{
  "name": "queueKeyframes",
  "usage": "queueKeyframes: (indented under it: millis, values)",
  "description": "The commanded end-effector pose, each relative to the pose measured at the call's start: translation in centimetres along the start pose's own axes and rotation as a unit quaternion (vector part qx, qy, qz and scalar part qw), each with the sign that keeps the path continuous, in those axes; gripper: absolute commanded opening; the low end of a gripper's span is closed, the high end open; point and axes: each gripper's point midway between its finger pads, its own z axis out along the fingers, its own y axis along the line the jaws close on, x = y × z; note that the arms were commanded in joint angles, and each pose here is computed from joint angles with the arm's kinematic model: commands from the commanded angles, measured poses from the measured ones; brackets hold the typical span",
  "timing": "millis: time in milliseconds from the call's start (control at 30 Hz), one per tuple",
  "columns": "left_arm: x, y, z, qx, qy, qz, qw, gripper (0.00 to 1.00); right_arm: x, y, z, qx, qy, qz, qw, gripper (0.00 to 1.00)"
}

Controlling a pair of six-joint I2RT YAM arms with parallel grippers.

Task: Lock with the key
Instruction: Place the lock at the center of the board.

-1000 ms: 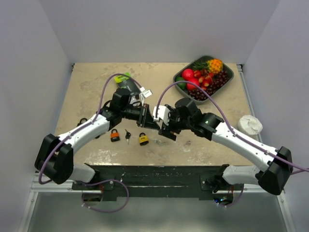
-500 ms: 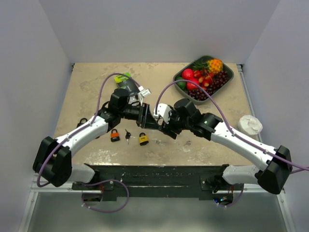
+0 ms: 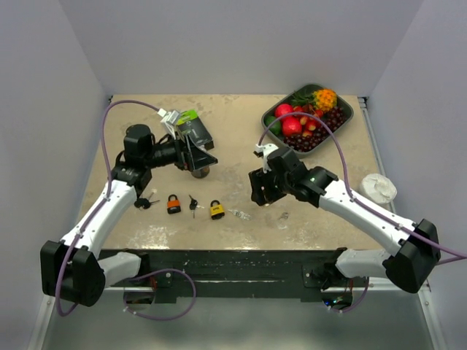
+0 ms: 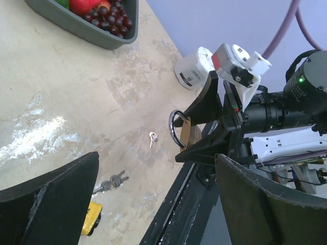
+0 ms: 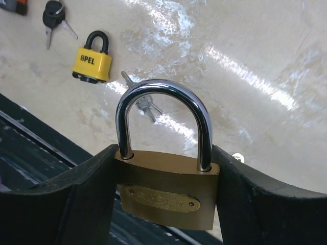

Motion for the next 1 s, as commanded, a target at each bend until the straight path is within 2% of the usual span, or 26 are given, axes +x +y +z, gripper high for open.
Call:
queueKeyframes:
  millis: [0, 167, 267, 533, 833, 967]
  values:
    - [-1.1, -0.1, -1.0, -0.014, -0.026, 0.028, 0.999, 0.99, -2.2, 0.7, 0.1, 0.008, -0.046, 0.149, 0.988, 0.0]
    - [-1.2, 0.5, -1.4, -0.025, -0.034, 0.023, 0.999, 0.99, 0.0, -0.7, 3.1, 0.064, -0.006, 0.188, 0.98, 0.0]
    - [-1.2, 0.7, -1.5, -0.026, -0.034, 0.024, 0.999, 0.99, 1.5, -0.7, 4.7, 0.07, 0.026, 0.203, 0.976, 0.0]
    - [-0.2, 1.8, -1.4, -0.03, -0.027, 0.008, 0.999, 0.99, 2.7, -2.1, 7.3, 0.111, 0.039, 0.198, 0.973, 0.0]
    - [0.1, 2.4, -1.6, -0.035, -0.025, 0.002, 0.999, 0.99, 6.1, -3.9, 9.5, 0.133, 0.094, 0.232, 0.959, 0.0]
    - [-0.1, 2.5, -1.6, -0.034, -0.025, 0.0, 0.999, 0.99, 6.5, -3.8, 10.0, 0.128, 0.103, 0.239, 0.957, 0.05]
